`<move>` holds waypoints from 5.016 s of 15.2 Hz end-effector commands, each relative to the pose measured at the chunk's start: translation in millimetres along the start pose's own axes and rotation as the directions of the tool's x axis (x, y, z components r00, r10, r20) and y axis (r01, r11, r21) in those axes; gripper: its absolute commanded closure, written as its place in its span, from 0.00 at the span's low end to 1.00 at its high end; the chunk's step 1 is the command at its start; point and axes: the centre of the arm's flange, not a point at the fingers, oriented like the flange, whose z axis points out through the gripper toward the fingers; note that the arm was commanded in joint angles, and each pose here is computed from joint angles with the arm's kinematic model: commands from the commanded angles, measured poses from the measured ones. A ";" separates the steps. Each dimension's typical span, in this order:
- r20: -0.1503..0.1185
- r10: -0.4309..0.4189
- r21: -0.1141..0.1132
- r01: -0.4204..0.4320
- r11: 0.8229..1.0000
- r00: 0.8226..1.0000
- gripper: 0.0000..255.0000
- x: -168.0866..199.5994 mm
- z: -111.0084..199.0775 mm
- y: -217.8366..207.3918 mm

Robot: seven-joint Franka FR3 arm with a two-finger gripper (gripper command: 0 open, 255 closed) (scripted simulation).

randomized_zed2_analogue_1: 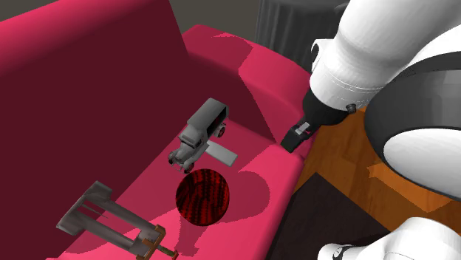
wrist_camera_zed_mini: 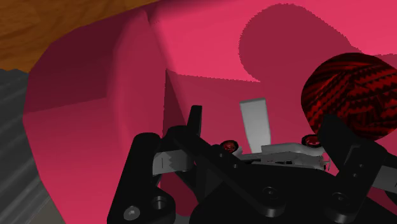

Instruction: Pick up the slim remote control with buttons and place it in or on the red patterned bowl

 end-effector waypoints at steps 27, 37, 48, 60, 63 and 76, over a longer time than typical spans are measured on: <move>0.039 -0.226 0.067 0.223 0.972 0.973 0.00 209.6 270.6 -53.5; 0.048 -0.298 0.090 0.293 0.952 0.953 0.00 270.6 364.1 -84.5; 0.048 -0.298 0.090 0.293 0.952 0.953 0.00 268.1 398.6 -86.9; 0.048 -0.298 0.090 0.293 0.952 0.953 1.00 267.9 399.4 -88.3; 0.048 -0.298 0.090 0.293 0.952 0.953 1.00 268.8 388.2 -86.1; 0.048 -0.298 0.090 0.293 0.952 0.953 1.00 274.3 320.0 -80.8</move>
